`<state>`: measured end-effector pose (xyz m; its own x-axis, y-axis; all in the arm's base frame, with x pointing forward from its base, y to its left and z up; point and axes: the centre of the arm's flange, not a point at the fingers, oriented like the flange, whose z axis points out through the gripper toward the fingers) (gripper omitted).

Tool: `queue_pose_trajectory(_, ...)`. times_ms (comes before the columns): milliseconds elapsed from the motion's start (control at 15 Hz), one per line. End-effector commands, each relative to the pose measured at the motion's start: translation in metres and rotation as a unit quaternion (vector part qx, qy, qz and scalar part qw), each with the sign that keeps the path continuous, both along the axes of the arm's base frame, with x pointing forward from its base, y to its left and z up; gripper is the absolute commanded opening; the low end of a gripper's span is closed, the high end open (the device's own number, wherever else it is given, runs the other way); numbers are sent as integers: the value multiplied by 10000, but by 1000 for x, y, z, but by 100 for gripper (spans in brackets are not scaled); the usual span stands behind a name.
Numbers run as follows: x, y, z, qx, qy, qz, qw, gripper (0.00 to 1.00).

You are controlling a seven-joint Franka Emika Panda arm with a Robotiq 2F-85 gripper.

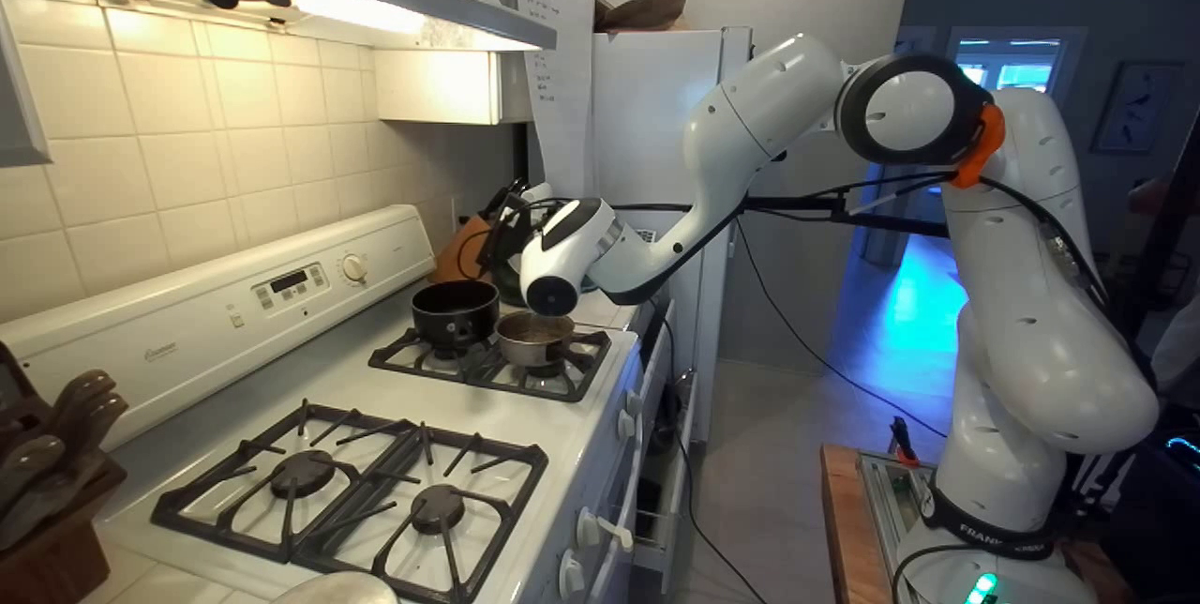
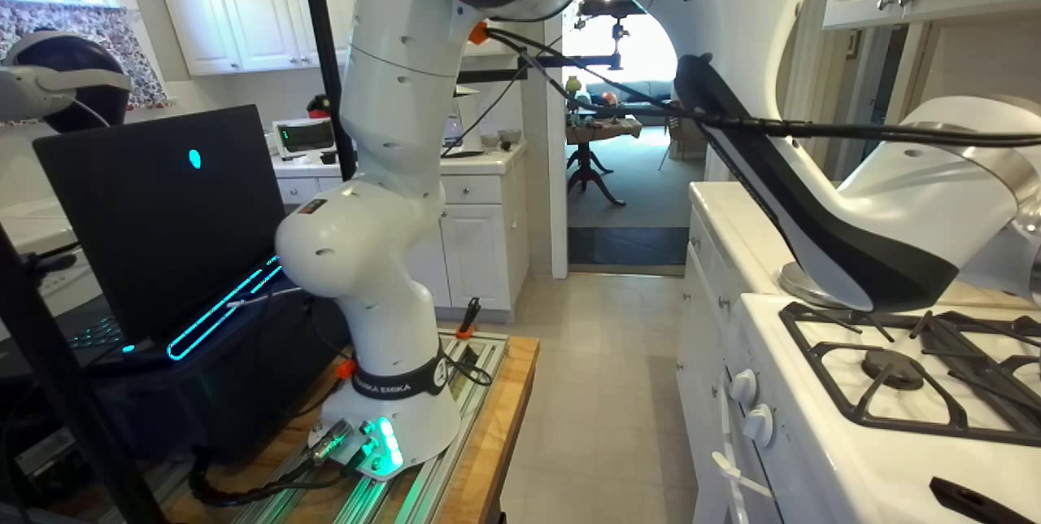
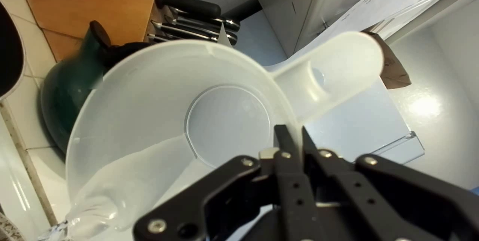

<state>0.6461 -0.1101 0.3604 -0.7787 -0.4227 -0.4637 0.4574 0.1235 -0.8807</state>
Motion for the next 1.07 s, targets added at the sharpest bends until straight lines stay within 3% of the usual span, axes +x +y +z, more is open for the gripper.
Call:
queue_pose_trajectory(0,-9,0,8,-204,-158,85,9996,1)
queue_pose_trajectory(1000,-8,0,12,-189,-272,33,9994,1)
